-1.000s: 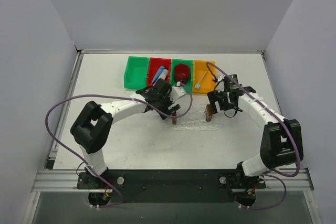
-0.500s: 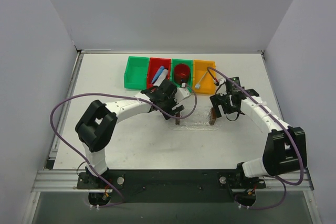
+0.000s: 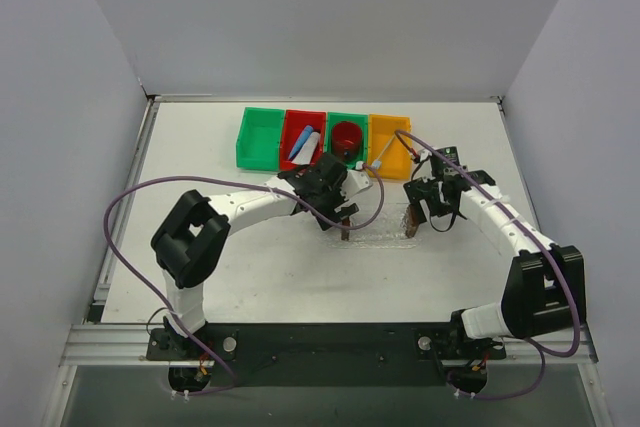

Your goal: Prepare toiletry sets of a toothbrush and toothpaste on the tray

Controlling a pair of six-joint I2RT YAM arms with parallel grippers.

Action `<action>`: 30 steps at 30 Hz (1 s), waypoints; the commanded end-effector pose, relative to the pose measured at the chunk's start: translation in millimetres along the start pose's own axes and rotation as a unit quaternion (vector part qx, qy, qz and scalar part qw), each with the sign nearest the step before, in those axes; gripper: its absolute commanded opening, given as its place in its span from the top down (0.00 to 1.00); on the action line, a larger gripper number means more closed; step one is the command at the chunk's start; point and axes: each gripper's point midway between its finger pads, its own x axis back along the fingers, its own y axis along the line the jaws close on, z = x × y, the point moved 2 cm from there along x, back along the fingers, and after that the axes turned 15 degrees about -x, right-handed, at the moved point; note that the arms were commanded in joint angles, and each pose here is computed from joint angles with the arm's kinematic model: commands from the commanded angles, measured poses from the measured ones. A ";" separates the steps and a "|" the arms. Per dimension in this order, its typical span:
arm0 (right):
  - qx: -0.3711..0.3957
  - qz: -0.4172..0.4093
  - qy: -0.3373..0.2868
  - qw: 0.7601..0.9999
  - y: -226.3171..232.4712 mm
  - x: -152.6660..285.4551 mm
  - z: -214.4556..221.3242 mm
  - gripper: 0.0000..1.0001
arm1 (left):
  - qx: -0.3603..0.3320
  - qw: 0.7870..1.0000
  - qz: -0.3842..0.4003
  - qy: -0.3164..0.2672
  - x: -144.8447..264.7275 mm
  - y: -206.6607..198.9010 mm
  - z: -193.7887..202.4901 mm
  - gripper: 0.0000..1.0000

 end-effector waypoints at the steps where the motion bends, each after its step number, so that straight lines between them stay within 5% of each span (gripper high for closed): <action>1: 0.003 -0.035 0.013 0.999 14.8 4.3 13.0 0.17 | -0.006 0.998 0.003 -0.057 -3.0 -3.7 -40.1 0.05; 30: -0.013 -0.022 0.021 0.999 0.4 3.6 23.5 0.17 | -0.022 0.998 0.001 -0.052 -11.0 -8.1 -49.1 0.05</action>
